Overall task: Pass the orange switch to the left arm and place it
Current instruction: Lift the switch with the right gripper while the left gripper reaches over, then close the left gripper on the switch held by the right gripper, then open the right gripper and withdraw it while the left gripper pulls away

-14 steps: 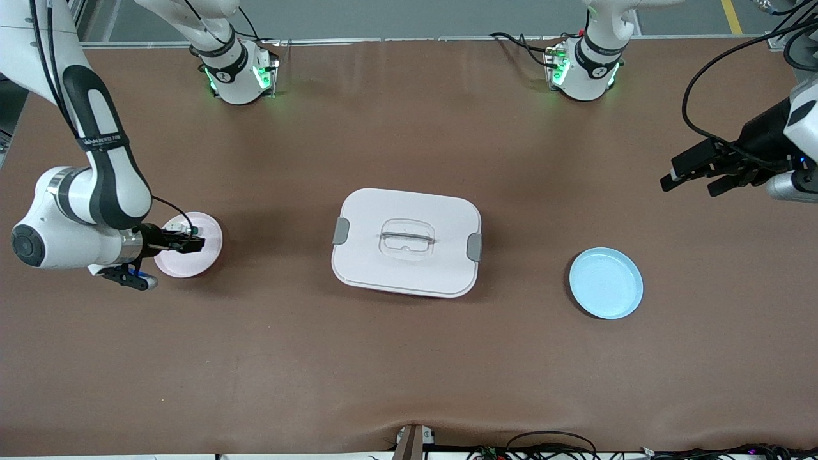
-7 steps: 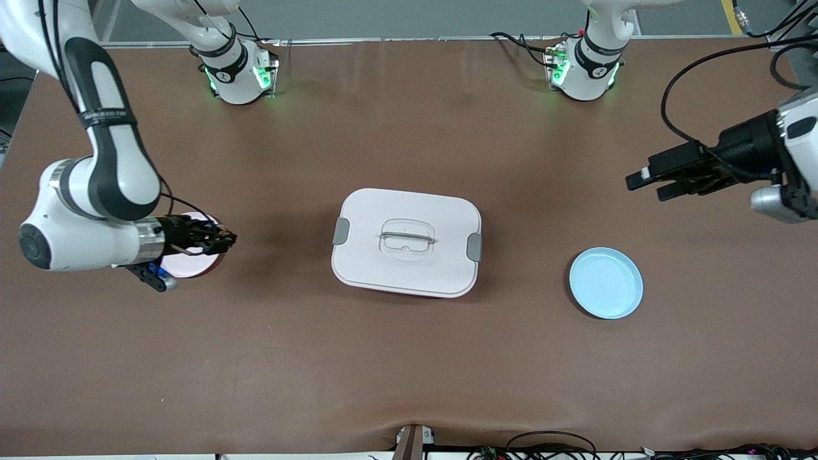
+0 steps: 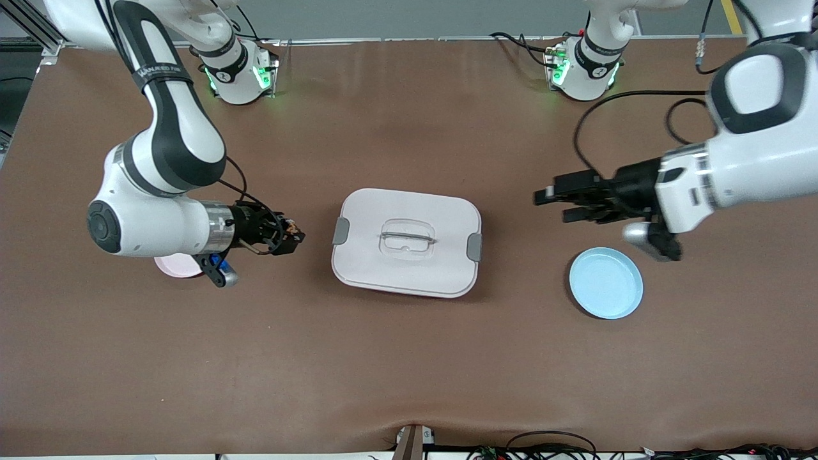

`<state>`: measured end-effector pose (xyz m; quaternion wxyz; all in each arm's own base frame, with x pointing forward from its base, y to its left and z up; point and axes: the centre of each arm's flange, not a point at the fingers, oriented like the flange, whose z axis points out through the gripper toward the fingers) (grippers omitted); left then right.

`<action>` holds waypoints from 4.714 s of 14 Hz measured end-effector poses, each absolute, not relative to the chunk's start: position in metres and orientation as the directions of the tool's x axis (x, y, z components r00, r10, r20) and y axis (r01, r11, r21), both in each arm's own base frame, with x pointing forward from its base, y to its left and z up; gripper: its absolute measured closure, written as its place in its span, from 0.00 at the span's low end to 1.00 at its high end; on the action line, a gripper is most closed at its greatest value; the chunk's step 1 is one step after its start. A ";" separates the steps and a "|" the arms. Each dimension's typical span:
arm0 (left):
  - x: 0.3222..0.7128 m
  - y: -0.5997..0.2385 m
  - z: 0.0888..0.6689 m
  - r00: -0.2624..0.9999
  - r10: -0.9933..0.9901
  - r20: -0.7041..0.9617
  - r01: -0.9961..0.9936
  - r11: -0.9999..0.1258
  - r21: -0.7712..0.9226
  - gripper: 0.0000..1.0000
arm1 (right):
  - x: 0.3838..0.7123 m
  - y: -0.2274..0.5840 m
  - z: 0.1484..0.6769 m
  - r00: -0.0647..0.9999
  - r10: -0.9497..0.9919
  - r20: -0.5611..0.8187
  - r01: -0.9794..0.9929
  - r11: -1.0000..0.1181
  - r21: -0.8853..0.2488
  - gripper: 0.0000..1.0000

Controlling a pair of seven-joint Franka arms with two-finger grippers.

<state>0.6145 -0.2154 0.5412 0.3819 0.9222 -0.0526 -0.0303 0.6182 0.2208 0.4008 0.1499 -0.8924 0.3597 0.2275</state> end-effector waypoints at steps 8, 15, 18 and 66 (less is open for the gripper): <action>0.608 -0.320 0.505 0.993 -0.106 0.059 -0.116 -0.676 0.728 0.00 | 0.619 0.313 0.432 0.432 -0.723 -0.540 -0.878 -0.474 -0.067 0.27; 0.607 -0.368 0.471 0.997 -0.032 0.068 -0.073 -0.635 0.769 0.00 | 0.624 0.357 0.449 0.197 -0.730 -0.654 -0.975 -0.214 -0.055 0.27; 0.596 -0.395 0.464 0.997 -0.017 0.074 -0.068 -0.627 0.776 0.00 | 0.619 0.380 0.454 0.155 -0.727 -0.669 -0.987 -0.149 -0.067 0.27; 0.620 -0.192 0.550 0.966 -0.244 0.080 -0.244 -0.774 0.584 0.64 | 0.618 0.384 0.445 0.556 -0.645 -0.524 -0.828 -0.489 -0.276 0.00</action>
